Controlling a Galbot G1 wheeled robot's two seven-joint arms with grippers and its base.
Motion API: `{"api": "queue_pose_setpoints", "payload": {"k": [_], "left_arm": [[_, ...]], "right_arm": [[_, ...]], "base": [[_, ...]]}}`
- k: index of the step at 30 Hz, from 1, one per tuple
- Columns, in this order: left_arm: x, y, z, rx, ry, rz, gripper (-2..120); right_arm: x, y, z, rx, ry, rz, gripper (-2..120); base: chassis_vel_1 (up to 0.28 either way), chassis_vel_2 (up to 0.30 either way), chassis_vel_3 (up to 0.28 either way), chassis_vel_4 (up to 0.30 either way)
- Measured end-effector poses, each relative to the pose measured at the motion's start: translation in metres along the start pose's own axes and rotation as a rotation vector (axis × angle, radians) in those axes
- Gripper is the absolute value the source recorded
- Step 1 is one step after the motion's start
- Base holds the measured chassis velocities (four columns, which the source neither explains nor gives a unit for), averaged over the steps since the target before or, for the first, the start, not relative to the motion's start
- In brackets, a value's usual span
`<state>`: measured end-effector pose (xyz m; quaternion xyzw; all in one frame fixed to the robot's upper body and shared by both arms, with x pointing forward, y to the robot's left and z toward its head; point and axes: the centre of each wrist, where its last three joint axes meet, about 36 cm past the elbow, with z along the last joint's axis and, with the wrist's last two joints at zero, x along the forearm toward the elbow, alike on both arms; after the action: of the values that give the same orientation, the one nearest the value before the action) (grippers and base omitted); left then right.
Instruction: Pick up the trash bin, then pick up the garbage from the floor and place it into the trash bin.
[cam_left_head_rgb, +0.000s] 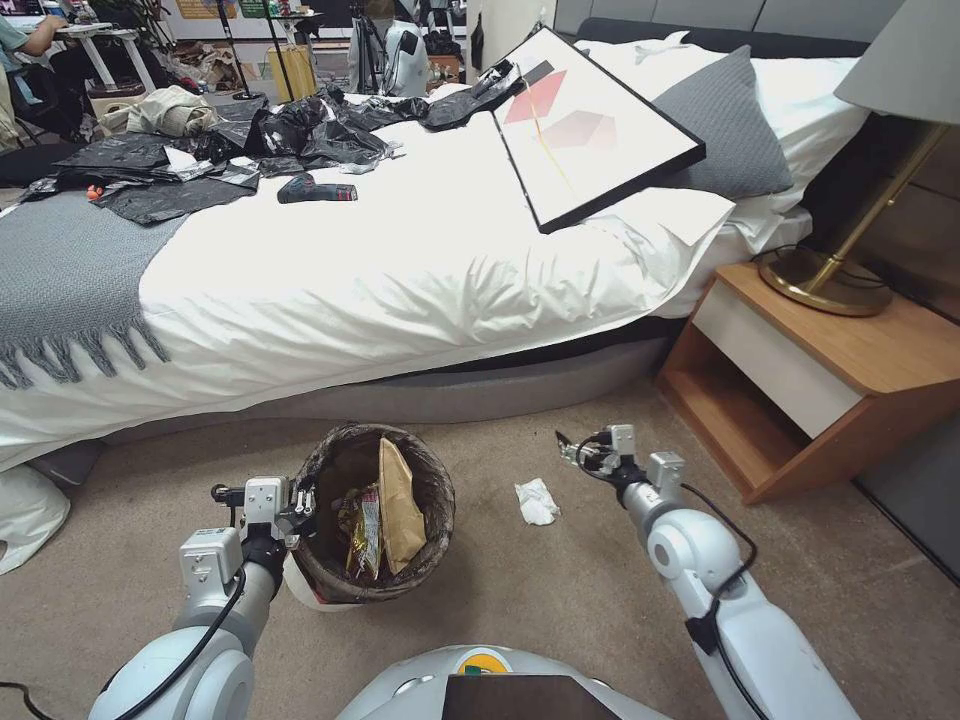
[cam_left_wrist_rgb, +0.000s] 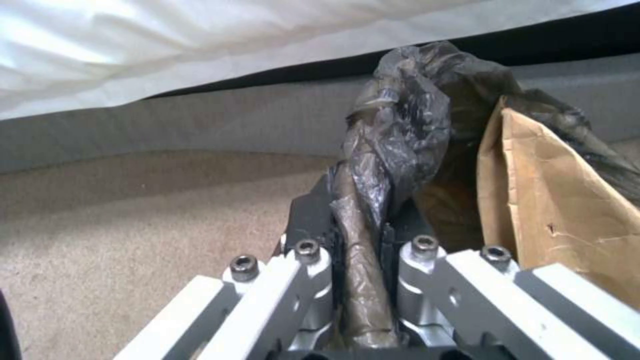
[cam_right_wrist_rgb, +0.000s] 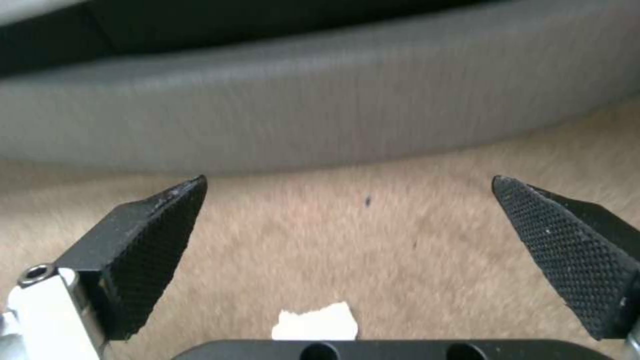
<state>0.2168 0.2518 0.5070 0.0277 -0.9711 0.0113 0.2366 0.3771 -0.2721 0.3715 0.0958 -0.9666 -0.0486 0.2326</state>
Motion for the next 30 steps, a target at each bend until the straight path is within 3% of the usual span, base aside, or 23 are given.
{"api": "queue_pose_setpoints", "payload": {"k": [15,30], "left_arm": [[0.003,0.001,0.004,0.011,0.024,-0.007,7],[0.003,0.0,0.005,0.024,0.032,-0.001,7]], "right_arm": [[-0.054,0.012,0.071,0.048,0.174,-0.002,100],[-0.093,0.03,0.109,0.093,0.256,0.026,100]], "base": [[0.0,0.0,0.0,0.0],[0.0,0.0,0.0,0.0]]}}
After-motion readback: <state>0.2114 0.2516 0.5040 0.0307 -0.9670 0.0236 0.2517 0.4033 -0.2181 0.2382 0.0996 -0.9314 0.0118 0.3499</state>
